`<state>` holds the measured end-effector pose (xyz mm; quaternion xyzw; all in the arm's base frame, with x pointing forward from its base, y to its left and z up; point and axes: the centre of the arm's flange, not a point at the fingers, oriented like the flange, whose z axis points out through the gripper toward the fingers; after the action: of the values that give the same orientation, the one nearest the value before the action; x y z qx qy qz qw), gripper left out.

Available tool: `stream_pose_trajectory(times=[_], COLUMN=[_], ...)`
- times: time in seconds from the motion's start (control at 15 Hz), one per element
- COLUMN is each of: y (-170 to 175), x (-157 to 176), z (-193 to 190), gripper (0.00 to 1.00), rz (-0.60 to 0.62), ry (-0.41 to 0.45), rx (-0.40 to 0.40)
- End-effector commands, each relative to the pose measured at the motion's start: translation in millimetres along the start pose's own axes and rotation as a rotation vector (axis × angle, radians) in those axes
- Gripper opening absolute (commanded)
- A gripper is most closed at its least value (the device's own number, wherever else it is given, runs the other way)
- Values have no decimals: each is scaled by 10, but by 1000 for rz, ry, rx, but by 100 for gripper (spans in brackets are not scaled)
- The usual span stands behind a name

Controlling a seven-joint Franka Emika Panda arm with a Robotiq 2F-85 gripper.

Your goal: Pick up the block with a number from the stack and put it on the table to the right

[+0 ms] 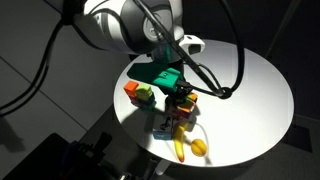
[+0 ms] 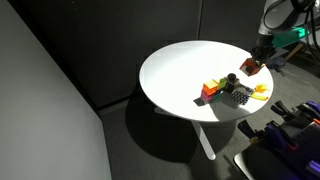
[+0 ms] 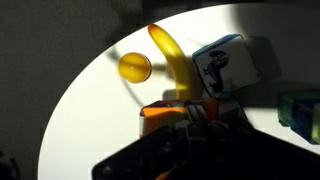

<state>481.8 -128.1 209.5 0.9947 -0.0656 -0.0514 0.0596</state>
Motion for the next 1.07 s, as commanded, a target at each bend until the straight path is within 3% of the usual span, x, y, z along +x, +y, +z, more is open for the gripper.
stream_pose_trajectory(times=[0.0,1.0], y=[123,494], x=[253,973], z=[-2,491], gripper=[2,2], rz=[64,182], ry=[-23,-79], rx=[-47,-102])
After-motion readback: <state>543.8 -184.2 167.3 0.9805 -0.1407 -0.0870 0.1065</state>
